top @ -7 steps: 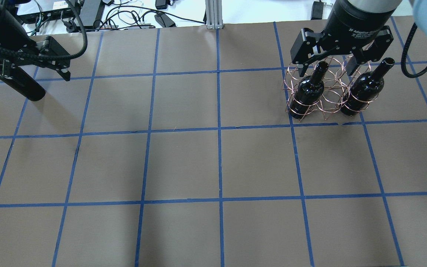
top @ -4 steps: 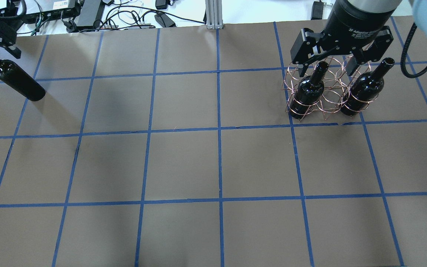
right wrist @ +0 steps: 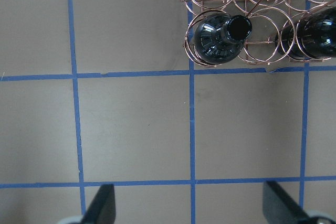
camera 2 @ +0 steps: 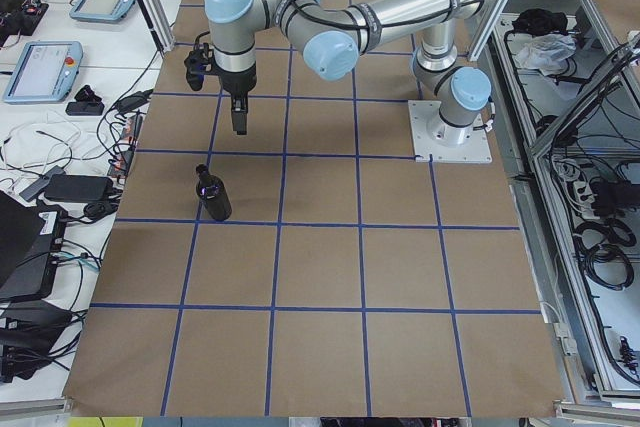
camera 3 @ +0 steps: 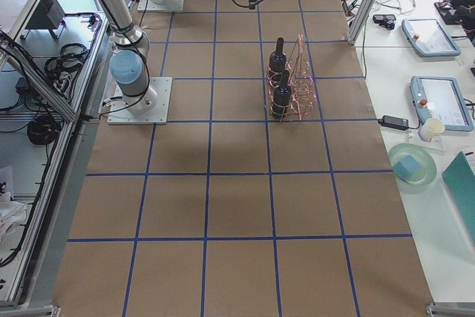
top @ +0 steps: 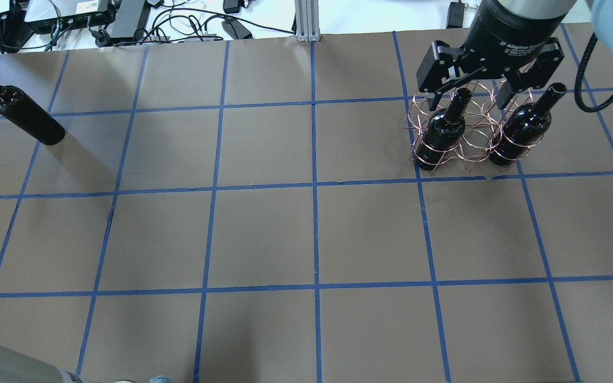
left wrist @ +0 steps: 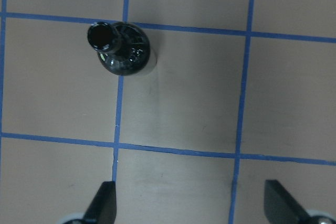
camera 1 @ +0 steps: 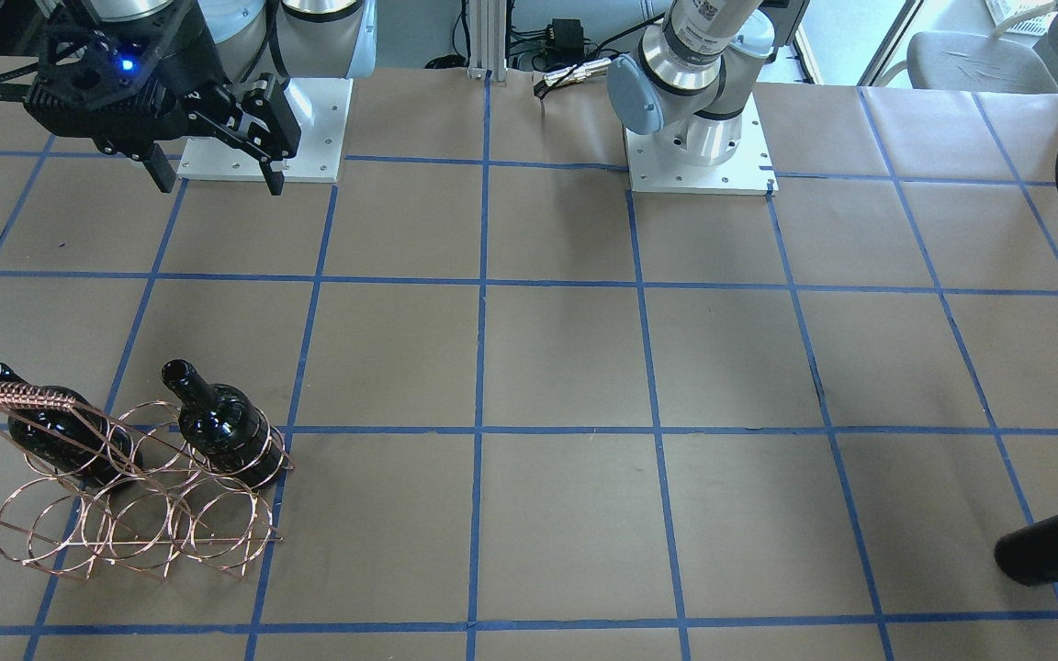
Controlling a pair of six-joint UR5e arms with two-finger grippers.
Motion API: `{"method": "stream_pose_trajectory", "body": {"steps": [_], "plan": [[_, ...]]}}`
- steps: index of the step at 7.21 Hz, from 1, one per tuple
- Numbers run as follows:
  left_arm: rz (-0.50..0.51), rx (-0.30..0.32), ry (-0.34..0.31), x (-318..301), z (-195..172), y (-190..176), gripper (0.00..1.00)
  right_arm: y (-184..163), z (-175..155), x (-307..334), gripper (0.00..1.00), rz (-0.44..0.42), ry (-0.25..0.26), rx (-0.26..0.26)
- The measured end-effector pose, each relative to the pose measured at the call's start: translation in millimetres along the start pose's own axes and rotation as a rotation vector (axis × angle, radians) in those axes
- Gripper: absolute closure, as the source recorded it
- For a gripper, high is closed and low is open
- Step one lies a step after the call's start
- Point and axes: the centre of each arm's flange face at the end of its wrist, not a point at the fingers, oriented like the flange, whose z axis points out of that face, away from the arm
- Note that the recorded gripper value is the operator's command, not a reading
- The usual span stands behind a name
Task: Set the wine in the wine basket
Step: 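Lower the left gripper over the bottle neck and close on it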
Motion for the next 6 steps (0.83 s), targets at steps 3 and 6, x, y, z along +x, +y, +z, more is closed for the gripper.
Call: {"method": "stream_pose_trajectory", "body": {"steps": [3,6], "plan": [[0.001,0.043,0.012,-38.0,49.0,-38.0,0.00,-0.3,0.3,0.0,0.00,0.000,0.000,0.000],[0.003,0.066,0.024,-51.0,90.5,-60.8,0.00,-0.4,0.2,0.0,0.00,0.000,0.000,0.001]]}}
